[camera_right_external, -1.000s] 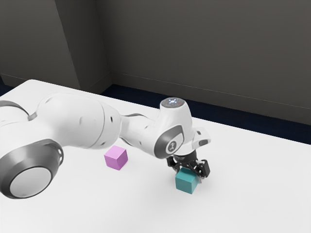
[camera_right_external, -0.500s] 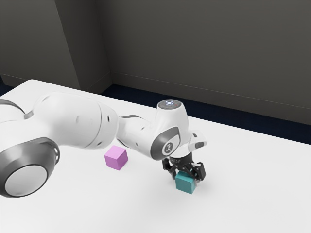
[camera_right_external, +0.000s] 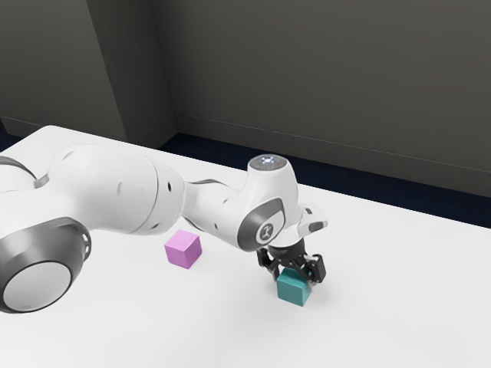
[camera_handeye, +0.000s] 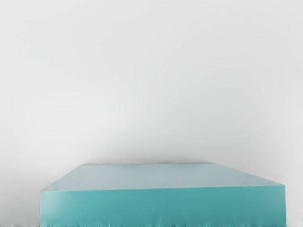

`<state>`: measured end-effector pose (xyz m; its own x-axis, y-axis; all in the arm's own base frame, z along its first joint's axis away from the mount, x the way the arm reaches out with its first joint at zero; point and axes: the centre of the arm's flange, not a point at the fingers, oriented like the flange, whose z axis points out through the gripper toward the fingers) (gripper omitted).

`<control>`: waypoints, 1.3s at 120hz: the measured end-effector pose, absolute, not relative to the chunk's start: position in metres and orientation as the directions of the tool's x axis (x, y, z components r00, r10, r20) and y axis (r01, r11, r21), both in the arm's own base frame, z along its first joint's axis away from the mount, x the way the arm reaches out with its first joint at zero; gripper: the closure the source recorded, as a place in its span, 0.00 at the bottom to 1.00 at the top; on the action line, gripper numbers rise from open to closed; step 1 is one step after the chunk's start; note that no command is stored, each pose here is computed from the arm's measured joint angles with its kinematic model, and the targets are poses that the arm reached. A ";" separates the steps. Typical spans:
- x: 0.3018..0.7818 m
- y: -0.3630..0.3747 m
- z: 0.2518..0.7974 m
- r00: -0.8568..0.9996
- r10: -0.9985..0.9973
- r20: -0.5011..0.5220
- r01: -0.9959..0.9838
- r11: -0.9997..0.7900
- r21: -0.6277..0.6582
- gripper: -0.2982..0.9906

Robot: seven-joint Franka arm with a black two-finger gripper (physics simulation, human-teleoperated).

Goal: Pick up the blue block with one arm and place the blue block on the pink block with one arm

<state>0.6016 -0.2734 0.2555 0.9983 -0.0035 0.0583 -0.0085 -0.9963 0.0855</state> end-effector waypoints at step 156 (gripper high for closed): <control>0.558 -0.022 0.369 0.988 -0.009 0.156 0.012 -0.991 -0.131 0.55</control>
<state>0.5583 -0.0217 0.3691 0.9878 -0.0086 0.1557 0.0120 -0.9913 -0.1310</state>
